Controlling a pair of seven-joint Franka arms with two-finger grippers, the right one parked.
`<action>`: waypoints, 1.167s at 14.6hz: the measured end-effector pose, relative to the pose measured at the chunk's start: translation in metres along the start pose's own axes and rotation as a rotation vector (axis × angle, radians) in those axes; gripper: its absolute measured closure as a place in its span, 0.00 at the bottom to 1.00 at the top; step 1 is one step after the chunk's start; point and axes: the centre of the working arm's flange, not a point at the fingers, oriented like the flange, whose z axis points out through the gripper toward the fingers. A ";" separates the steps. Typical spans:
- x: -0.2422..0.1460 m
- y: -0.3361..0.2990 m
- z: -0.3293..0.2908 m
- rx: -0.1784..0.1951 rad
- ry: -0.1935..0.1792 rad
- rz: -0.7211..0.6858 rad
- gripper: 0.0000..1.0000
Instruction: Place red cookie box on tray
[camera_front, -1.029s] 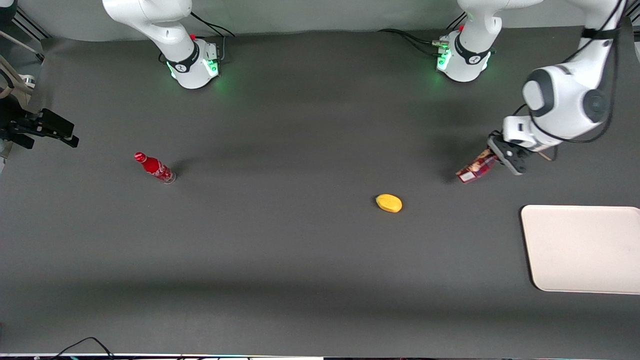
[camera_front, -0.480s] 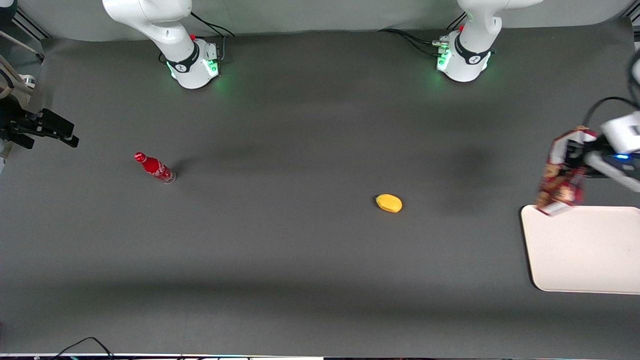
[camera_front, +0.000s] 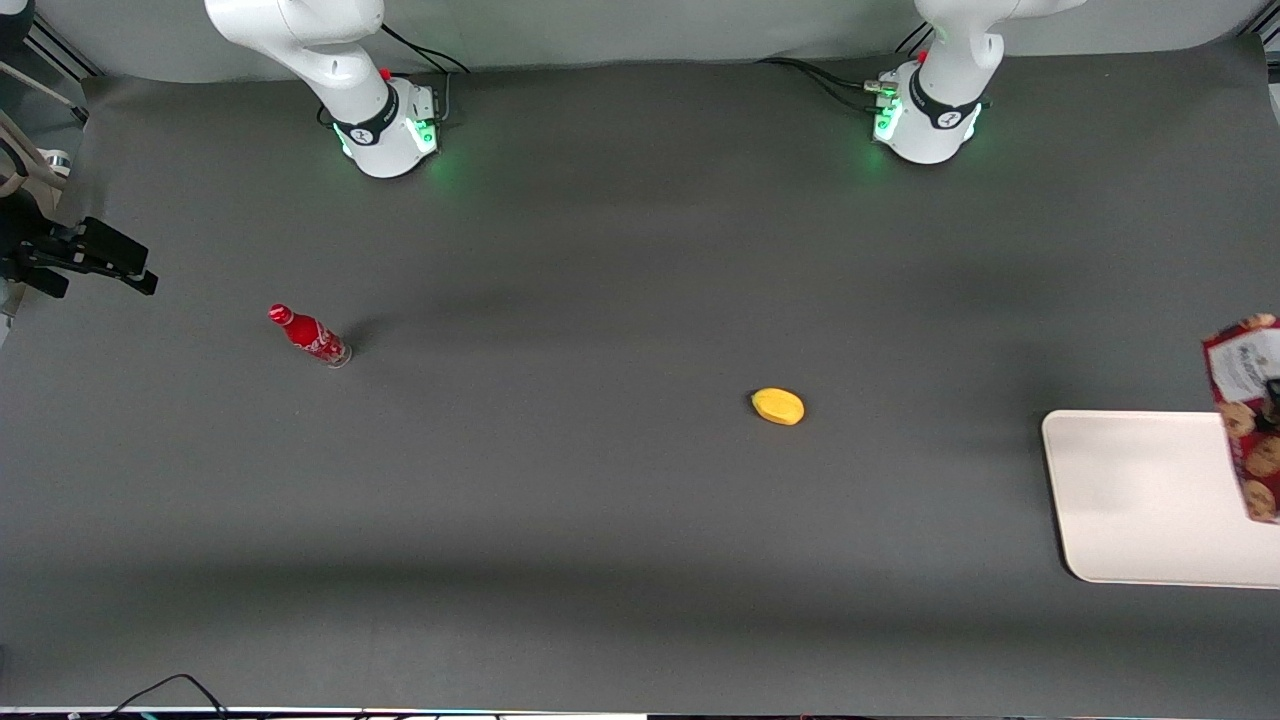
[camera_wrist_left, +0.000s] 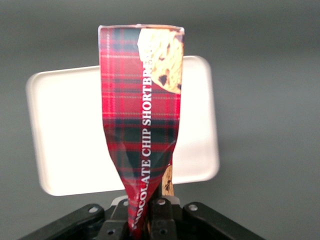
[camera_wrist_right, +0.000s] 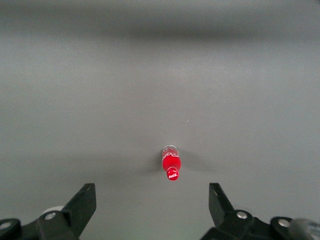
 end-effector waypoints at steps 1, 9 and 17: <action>0.005 -0.022 0.012 0.024 -0.009 -0.022 0.92; 0.012 -0.143 0.142 0.089 -0.050 -0.131 0.92; 0.025 -0.144 0.214 0.140 0.013 -0.107 0.89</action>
